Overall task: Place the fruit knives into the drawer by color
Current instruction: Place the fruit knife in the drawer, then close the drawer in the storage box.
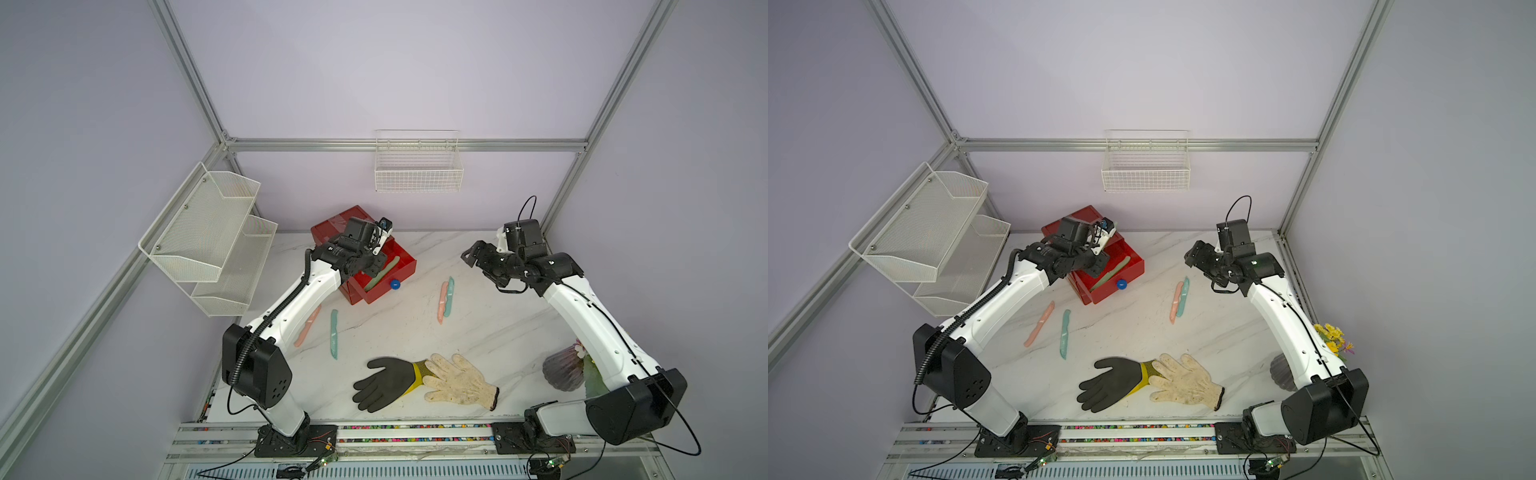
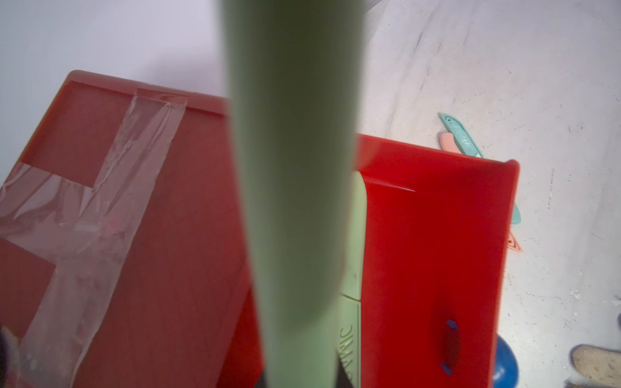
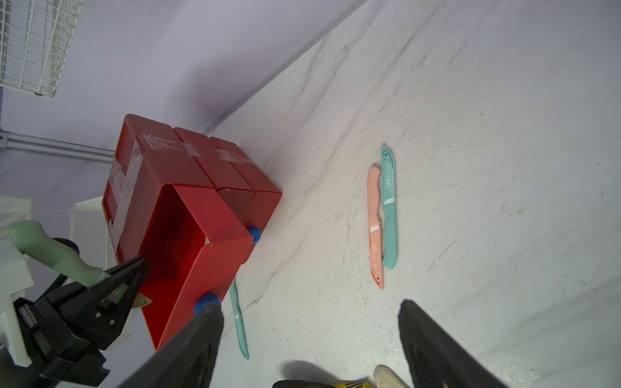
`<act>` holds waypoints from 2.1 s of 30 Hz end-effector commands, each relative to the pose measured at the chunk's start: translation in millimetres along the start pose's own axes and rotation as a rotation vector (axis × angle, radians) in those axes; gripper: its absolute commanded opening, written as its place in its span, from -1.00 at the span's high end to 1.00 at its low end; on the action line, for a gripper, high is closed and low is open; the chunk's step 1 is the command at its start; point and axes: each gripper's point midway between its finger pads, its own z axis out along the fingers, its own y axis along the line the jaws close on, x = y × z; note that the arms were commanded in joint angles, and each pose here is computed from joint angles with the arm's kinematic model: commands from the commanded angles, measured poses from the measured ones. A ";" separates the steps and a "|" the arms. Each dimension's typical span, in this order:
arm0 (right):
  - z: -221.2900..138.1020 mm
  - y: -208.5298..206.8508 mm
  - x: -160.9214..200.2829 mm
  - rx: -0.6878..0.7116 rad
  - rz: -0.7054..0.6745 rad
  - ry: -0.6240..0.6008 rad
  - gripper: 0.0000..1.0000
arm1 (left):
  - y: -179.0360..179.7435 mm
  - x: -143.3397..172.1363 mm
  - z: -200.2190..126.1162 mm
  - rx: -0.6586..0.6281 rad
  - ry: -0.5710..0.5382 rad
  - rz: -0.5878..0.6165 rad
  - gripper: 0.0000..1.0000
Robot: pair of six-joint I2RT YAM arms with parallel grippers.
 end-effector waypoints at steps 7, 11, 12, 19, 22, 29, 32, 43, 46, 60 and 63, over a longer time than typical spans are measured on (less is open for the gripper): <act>18.1 8.7 1.2 -0.067 0.006 0.024 -0.67 | 18.2 -49.6 -37.2 -0.045 -0.159 -0.082 -1.00; 30.3 15.4 9.6 -0.121 0.012 0.073 -0.61 | 30.0 -69.7 -47.2 -0.056 -0.194 -0.166 -1.00; 34.4 17.9 13.3 -0.141 0.015 0.092 -0.53 | 35.2 -74.7 -49.5 -0.053 -0.203 -0.193 -1.00; 66.0 49.3 69.3 -0.360 0.021 0.349 1.00 | 79.3 -64.1 -39.6 -0.056 -0.171 -0.466 -0.41; 69.6 65.3 80.0 -0.433 0.020 0.378 1.00 | 79.8 -45.4 -23.0 -0.037 -0.108 -0.531 1.00; 92.9 89.3 95.0 -0.494 0.018 0.472 1.00 | 72.3 -6.0 14.9 0.031 0.008 -0.587 1.00; 104.6 100.1 101.0 -0.505 0.002 0.505 1.00 | 72.9 16.2 29.4 0.047 0.055 -0.625 1.00; 158.0 152.9 94.9 -0.595 -0.005 0.545 1.00 | 75.7 45.8 36.8 0.139 0.084 -0.678 1.00; 172.9 168.0 93.1 -0.616 -0.001 0.555 1.00 | 74.9 49.1 35.4 0.144 0.088 -0.679 1.00; 205.4 206.3 88.2 -0.784 0.109 0.621 1.00 | 62.7 71.1 35.0 0.165 0.123 -0.685 1.00; 201.4 200.9 91.2 -0.769 0.102 0.611 1.00 | 61.0 73.3 35.7 0.170 0.125 -0.687 1.00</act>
